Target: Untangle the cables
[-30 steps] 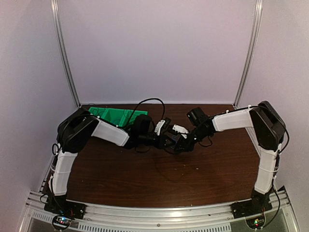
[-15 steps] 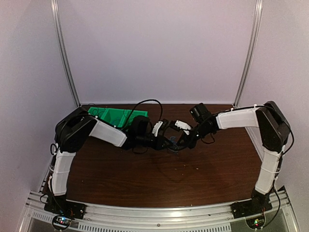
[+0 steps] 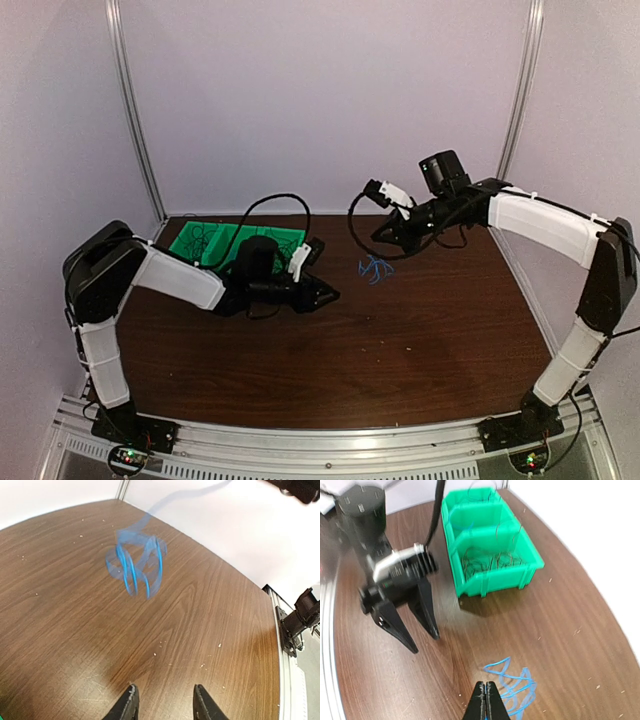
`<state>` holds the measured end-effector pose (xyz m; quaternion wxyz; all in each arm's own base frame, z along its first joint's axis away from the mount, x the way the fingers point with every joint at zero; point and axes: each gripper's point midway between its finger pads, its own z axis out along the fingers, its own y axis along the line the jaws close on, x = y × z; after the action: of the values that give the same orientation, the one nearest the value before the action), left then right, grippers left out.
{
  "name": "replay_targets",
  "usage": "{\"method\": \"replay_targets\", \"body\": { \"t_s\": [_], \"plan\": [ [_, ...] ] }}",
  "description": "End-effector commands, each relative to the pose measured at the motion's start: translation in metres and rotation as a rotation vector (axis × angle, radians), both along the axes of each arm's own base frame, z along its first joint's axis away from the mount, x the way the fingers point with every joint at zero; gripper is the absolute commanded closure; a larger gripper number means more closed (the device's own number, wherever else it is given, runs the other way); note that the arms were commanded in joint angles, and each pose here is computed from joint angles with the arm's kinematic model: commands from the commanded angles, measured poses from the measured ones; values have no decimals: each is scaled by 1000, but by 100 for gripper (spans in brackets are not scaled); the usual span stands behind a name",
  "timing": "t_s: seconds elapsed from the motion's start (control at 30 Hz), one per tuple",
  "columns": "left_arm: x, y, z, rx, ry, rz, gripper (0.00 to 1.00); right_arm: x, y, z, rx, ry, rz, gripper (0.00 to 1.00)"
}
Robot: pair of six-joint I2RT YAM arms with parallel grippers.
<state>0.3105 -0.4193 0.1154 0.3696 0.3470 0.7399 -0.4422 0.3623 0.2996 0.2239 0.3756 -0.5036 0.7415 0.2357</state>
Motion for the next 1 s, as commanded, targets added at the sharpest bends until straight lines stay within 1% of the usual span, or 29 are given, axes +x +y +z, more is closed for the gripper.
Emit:
{"method": "replay_targets", "body": {
  "t_s": [0.0,0.07,0.2,0.3,0.43,0.57,0.7,0.8,0.9,0.97],
  "plan": [
    [-9,4,-6,-55,-22,-16,61,-7,-1,40,53,-18,0,100],
    [-14,2,-4,-92,-18,-26,61,-7,0,52,74,-28,-5,100],
    [-20,-11,14,-191,-30,-19,60,-9,3,67,143,-22,-17,100],
    [-22,-23,25,-253,-59,51,58,-10,7,61,198,10,-31,100],
    [-13,-27,16,-236,-46,175,58,-6,12,23,249,111,-85,100],
    [-12,-26,-6,-189,27,209,61,12,-1,-29,270,237,-191,100],
    [-14,-28,-16,-154,53,195,63,47,-28,-63,328,338,-296,100],
    [-15,-37,-18,-133,53,157,65,72,-48,-86,344,378,-352,100],
    [-12,-52,-21,-94,38,112,68,81,-61,-105,346,418,-388,100],
    [-8,-63,-24,-65,13,88,71,86,-64,-108,357,408,-395,100]
  ]
}}
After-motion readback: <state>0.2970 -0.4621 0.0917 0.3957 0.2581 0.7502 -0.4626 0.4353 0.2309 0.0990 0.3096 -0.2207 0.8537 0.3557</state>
